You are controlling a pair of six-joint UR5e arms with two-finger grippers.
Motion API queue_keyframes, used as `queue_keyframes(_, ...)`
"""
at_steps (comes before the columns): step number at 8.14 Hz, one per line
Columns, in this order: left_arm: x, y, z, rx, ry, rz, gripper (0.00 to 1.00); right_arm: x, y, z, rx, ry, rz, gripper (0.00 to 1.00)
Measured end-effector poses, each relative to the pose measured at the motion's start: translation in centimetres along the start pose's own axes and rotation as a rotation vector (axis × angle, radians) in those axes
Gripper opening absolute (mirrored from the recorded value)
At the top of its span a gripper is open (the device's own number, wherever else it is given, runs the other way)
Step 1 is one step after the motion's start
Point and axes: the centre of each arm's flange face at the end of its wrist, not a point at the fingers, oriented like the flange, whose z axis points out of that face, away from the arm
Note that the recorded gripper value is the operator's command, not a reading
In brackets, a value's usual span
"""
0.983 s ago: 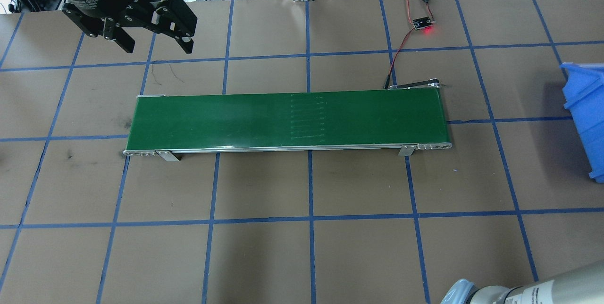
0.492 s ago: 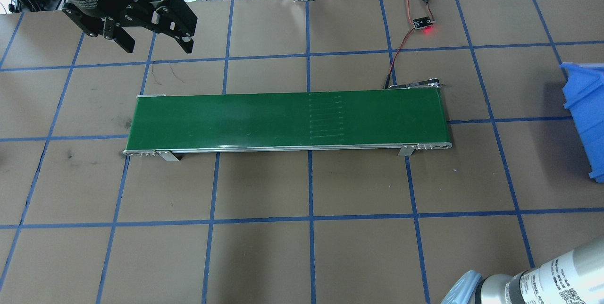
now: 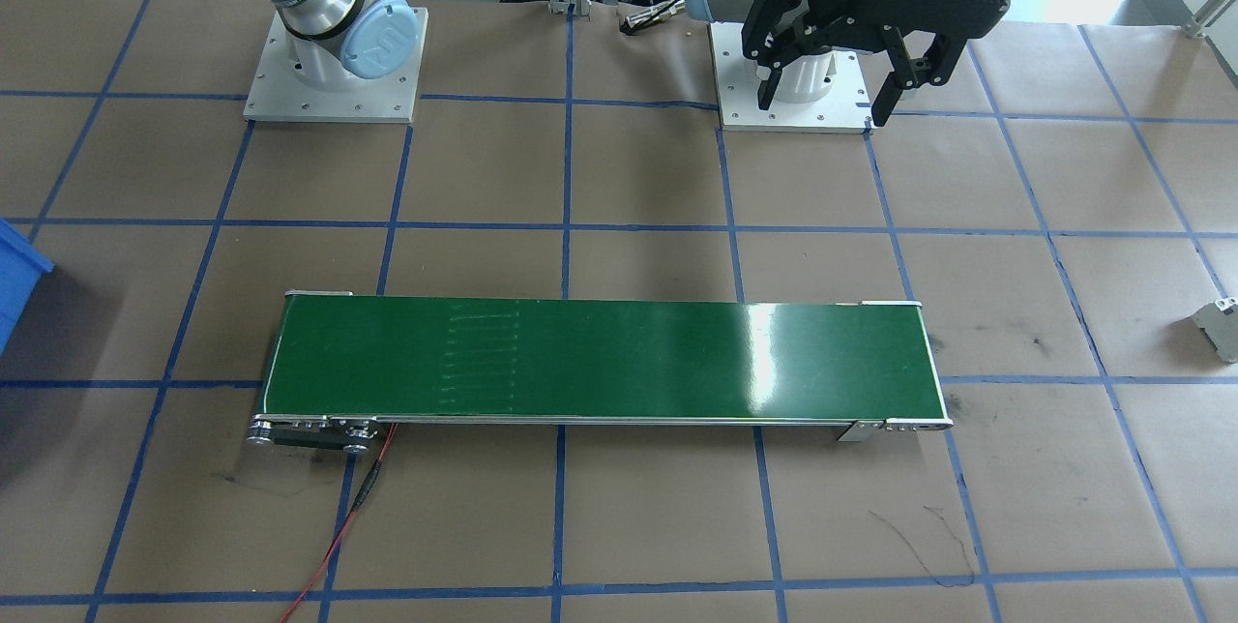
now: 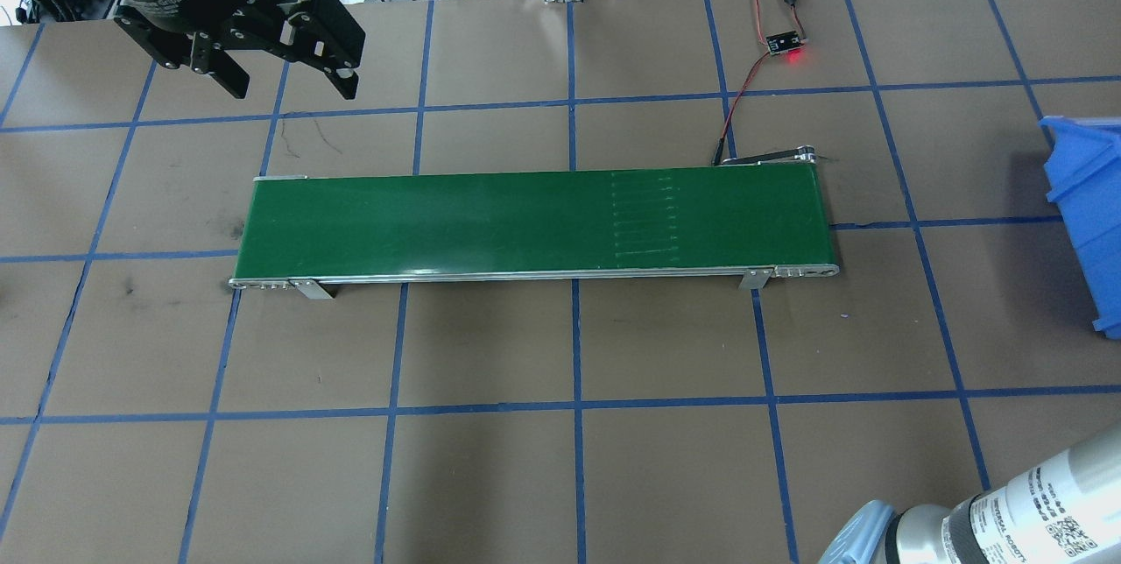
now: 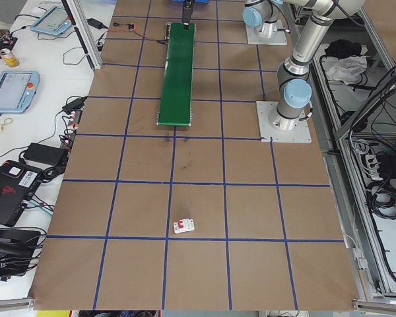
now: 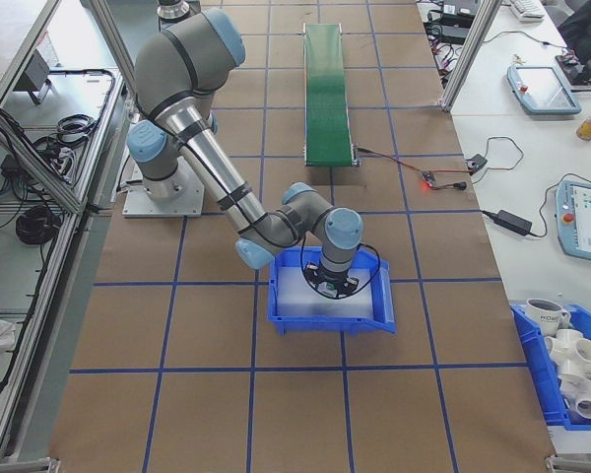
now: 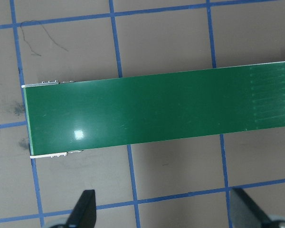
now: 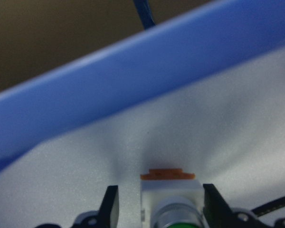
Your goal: Move button from left to right
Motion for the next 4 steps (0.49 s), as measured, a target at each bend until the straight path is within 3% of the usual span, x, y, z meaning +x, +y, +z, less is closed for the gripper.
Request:
queue_keyframes(2,0.0,0.0,0.0,-0.001,0.000,0.000,1.00,-0.3,0.0,-1.2,-0.012,0.014,0.005,1.00)
queue_keyframes(4,0.0,0.0,0.1,-0.003,0.000,0.000,1.00,-1.2,-0.7,-5.8,-0.016,0.039,0.023,1.00)
